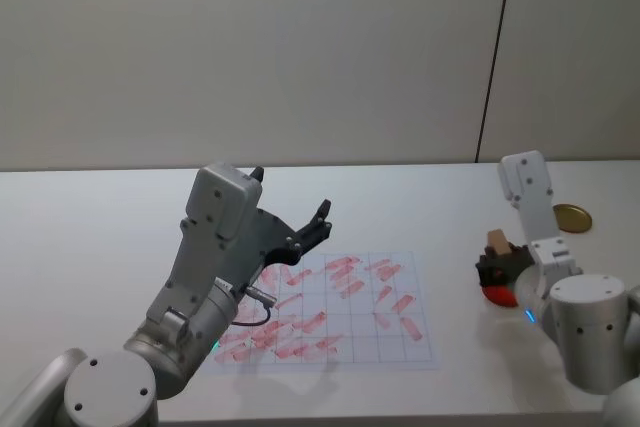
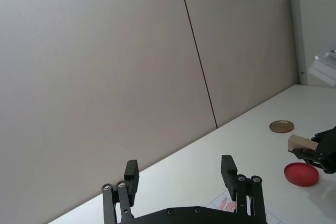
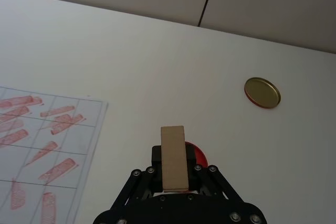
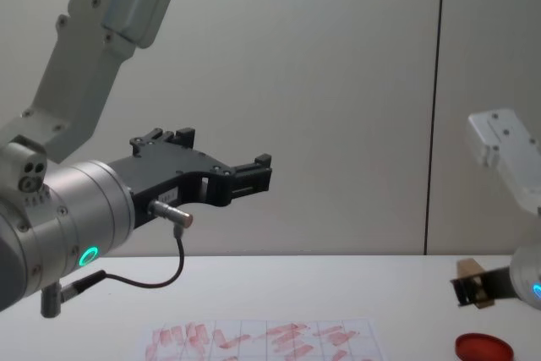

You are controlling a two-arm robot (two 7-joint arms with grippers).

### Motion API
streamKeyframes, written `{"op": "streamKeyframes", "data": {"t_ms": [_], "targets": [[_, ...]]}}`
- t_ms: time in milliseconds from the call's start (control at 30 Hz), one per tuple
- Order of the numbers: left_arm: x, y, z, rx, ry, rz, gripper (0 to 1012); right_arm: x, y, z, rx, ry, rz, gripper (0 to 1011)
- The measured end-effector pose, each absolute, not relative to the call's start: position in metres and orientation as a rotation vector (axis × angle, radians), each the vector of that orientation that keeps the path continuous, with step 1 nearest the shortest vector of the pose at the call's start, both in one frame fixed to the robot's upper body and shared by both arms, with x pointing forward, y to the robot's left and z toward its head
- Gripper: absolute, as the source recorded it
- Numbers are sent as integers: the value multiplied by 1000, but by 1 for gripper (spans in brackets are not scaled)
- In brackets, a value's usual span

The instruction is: Use the one hand to pick up the stamp and affix it onto the A4 paper.

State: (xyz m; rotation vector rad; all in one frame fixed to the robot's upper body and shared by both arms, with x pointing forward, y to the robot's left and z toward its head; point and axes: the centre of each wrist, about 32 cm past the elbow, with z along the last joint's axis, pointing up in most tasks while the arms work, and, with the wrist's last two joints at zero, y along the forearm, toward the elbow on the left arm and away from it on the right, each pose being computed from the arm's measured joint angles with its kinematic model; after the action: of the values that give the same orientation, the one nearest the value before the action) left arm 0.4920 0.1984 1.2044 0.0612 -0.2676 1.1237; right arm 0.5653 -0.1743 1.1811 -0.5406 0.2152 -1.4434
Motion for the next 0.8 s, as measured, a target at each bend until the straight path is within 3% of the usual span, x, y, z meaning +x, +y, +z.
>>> {"op": "streamKeyframes", "data": {"t_ms": [800], "targets": [[492,198,1204,61,-268,1124,993,603,-191,1150,-611,291,-1459,220]]}}
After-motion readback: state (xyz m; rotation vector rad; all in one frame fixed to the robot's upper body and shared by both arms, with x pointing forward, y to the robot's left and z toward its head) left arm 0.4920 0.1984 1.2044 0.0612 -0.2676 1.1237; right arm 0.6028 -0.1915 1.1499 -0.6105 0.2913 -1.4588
